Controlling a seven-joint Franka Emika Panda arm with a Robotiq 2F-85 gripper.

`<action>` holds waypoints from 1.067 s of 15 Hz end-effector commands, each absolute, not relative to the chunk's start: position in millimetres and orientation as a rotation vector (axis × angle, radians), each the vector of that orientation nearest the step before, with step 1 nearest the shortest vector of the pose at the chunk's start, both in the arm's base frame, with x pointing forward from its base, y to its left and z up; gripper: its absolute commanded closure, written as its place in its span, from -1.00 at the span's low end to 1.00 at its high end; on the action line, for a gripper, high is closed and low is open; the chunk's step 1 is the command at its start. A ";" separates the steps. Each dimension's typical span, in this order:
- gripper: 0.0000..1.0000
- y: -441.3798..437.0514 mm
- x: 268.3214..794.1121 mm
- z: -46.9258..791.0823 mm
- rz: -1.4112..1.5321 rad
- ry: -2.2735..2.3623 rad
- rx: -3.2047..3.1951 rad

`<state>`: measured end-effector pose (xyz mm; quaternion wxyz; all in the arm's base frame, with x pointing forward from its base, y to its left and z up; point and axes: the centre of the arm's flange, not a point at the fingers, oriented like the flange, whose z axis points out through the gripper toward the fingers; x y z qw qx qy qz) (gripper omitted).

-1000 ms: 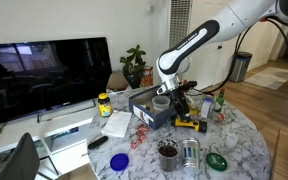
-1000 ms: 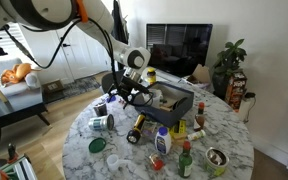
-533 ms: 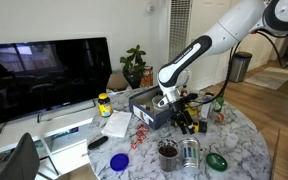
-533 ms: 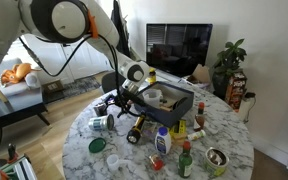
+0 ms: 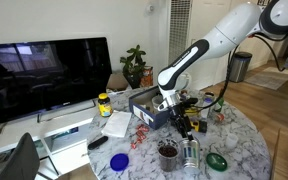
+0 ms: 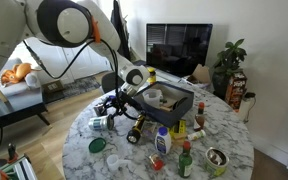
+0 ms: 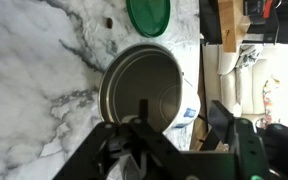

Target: Put the black and yellow torch on the table then put the silver cup inside the clear cup in the box.

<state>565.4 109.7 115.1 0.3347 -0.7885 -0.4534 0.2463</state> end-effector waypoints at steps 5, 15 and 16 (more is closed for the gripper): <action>0.91 99.6 558.9 124.6 0.639 -1.183 -2.004; 0.98 82.8 553.5 246.9 0.603 -1.281 -2.160; 0.98 82.3 550.7 267.4 0.592 -1.307 -2.224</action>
